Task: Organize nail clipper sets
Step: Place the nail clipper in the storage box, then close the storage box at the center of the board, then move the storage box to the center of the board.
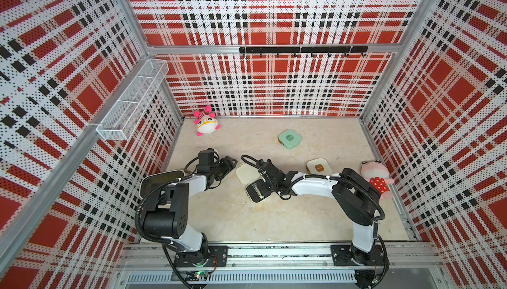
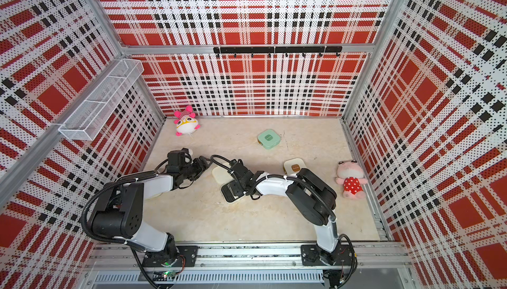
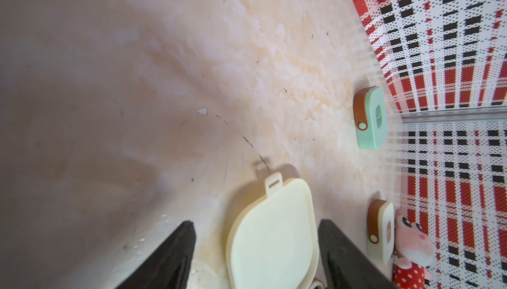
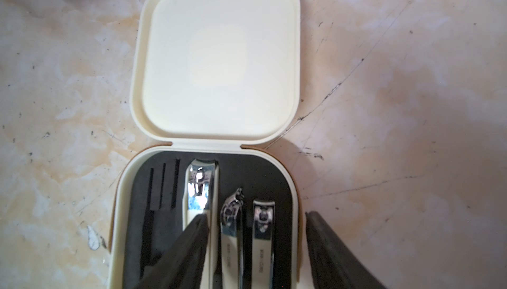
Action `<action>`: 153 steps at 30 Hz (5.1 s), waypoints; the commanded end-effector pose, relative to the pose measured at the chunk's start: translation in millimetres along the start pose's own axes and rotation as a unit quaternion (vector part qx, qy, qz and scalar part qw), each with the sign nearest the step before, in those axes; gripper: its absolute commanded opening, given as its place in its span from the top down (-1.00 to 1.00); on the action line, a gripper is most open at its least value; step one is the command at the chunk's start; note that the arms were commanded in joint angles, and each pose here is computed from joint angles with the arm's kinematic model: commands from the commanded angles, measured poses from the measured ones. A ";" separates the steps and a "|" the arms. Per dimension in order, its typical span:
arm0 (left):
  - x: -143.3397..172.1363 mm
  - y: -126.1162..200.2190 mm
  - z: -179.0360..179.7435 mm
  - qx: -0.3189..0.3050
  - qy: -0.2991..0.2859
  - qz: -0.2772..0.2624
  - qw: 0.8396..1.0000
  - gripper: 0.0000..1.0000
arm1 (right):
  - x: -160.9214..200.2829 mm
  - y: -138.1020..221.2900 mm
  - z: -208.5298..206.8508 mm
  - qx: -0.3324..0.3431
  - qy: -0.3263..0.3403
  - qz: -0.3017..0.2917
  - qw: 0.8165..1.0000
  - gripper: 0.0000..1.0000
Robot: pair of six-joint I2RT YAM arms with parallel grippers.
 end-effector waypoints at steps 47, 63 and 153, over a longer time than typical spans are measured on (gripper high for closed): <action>28.5 17.9 -40.8 0.270 0.063 0.061 0.959 -0.48 | 57.0 19.9 9.3 0.037 -0.221 0.017 0.975 0.21; 43.7 22.9 -69.1 0.290 0.046 0.091 0.951 -0.45 | 34.7 -2.0 -22.1 0.008 -0.269 0.009 0.963 0.21; 41.0 -29.6 -54.4 -0.040 -0.130 0.048 0.990 -0.48 | -9.4 -4.2 -5.7 -0.043 -0.356 -0.043 0.933 -0.05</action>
Point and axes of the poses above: each gripper's point midway between its finger pads, its own y axis back along the fingers, its own z axis along the line the jaws close on, x = y × z, the point moved 6 cm from there along y, back along the fingers, and after that the axes turned 5 degrees about y, right-handed, at the moved point
